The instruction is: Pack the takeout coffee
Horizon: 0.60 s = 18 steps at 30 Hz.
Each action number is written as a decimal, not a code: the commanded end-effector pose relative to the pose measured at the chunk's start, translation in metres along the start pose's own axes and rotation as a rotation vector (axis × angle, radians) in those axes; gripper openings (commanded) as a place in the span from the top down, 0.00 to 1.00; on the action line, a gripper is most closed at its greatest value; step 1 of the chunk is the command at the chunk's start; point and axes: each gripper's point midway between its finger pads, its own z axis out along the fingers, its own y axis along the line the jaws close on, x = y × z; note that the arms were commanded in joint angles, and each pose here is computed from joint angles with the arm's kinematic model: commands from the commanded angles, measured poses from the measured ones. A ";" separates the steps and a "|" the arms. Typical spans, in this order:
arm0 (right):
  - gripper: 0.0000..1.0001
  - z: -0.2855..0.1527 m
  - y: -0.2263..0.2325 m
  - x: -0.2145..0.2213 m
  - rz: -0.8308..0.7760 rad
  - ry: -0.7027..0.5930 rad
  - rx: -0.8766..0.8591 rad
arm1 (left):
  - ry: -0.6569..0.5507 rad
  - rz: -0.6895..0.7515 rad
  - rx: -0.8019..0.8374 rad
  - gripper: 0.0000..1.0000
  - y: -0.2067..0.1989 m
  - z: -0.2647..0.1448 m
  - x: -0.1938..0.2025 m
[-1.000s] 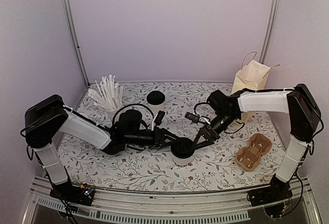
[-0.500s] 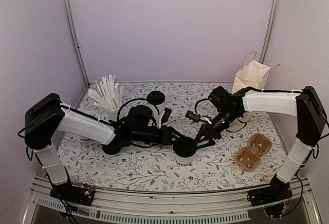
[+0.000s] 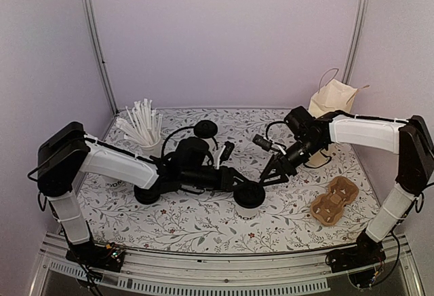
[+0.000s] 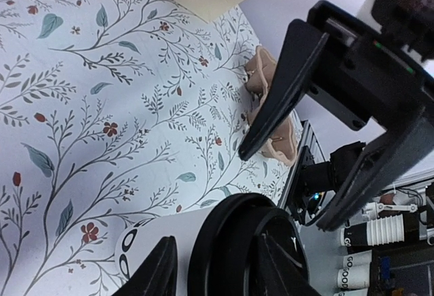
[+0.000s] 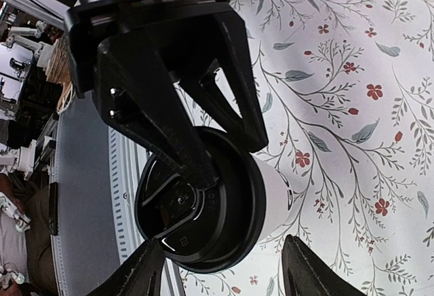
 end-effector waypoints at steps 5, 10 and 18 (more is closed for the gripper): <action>0.48 0.016 -0.015 0.019 0.123 0.019 -0.084 | 0.260 -0.044 -0.256 0.59 0.077 0.002 0.086; 0.55 0.022 -0.019 0.029 0.153 0.042 -0.094 | 0.266 -0.046 -0.257 0.59 0.079 0.004 0.087; 0.54 0.004 -0.019 0.020 0.146 0.011 -0.064 | 0.279 -0.044 -0.266 0.59 0.080 0.003 0.089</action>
